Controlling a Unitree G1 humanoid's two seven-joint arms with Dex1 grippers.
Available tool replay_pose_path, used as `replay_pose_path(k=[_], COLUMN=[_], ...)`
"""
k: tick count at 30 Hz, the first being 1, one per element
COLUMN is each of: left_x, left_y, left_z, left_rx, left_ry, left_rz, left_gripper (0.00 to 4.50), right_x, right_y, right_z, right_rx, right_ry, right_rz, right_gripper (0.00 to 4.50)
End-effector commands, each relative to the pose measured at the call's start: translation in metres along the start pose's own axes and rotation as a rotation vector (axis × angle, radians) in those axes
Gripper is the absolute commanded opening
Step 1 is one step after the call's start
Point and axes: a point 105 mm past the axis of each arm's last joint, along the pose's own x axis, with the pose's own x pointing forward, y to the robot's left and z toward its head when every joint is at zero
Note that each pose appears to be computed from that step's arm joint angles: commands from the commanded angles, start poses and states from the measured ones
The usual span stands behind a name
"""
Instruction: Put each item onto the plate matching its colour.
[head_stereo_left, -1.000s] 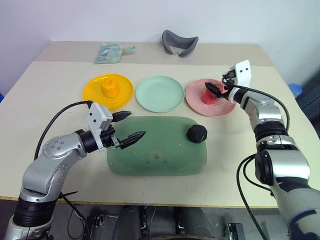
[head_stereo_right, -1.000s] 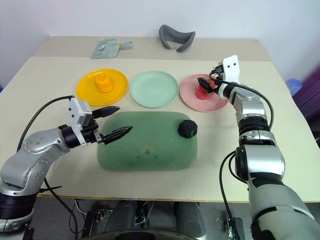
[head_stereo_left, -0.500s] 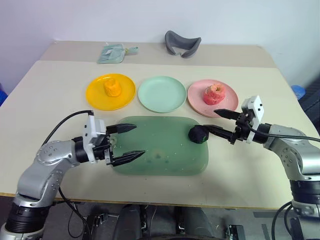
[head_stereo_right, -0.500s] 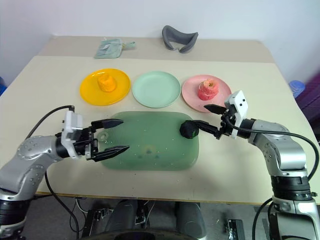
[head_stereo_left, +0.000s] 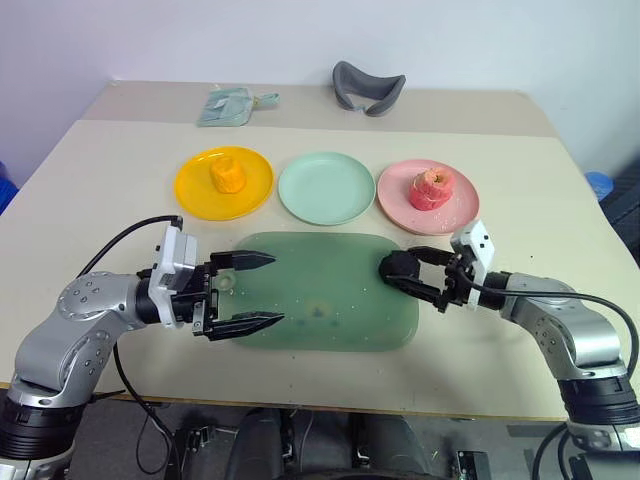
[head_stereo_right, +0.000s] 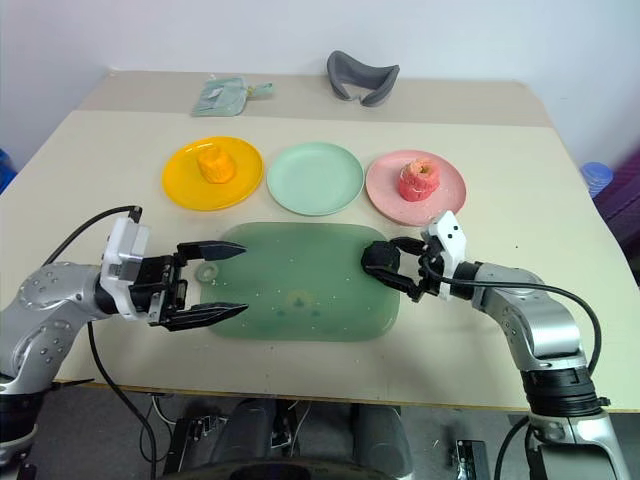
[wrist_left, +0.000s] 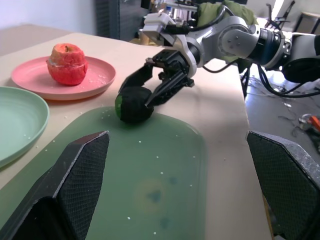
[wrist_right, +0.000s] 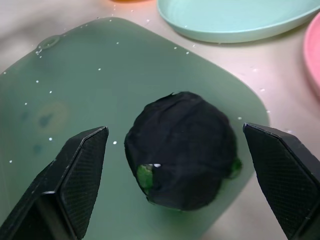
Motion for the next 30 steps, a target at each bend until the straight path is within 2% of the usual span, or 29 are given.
replay_pose_path(k=[1,2,5,9,10,13,19,23,26,30], left_x=[0.002,0.002,0.001,0.001,0.001,0.0,-0.001,-0.001,-0.005,-0.01], left_y=[-0.002,-0.003,-0.002,-0.001,0.0,0.004,0.019,0.035,0.054,0.062], left_z=[0.006,0.005,0.005,0.005,0.005,0.005,0.004,0.003,-0.001,0.004], left_rx=[0.035,0.036,0.036,0.039,0.042,0.043,0.031,0.051,0.078,0.086], left_ry=[0.002,0.003,0.007,0.006,0.006,-0.007,-0.041,-0.047,-0.022,-0.054], left_rz=[0.007,0.011,0.027,0.048,0.059,0.105,0.244,0.38,0.546,0.633], left_gripper=[4.5,4.5,4.5,4.5,4.5,4.5,4.5,4.5,4.5,4.5], right_x=[0.005,0.007,0.011,0.014,0.014,0.016,0.035,0.062,0.083,0.112], right_y=[0.004,0.004,0.002,0.002,0.002,0.002,-0.002,-0.009,-0.022,-0.031], right_z=[0.008,0.008,0.01,0.012,0.012,0.015,0.057,0.086,0.094,0.104], right_rx=[-0.017,-0.014,-0.013,-0.018,-0.021,-0.034,-0.094,-0.131,-0.165,-0.137], right_ry=[-0.028,-0.03,-0.037,-0.039,-0.038,-0.05,-0.182,-0.266,-0.296,-0.35], right_rz=[0.029,0.031,0.028,0.035,0.034,0.029,0.013,-0.014,-0.063,-0.102], right_gripper=[4.41,4.41,3.55,1.57,1.25,1.25,1.25,1.25,1.25,1.25])
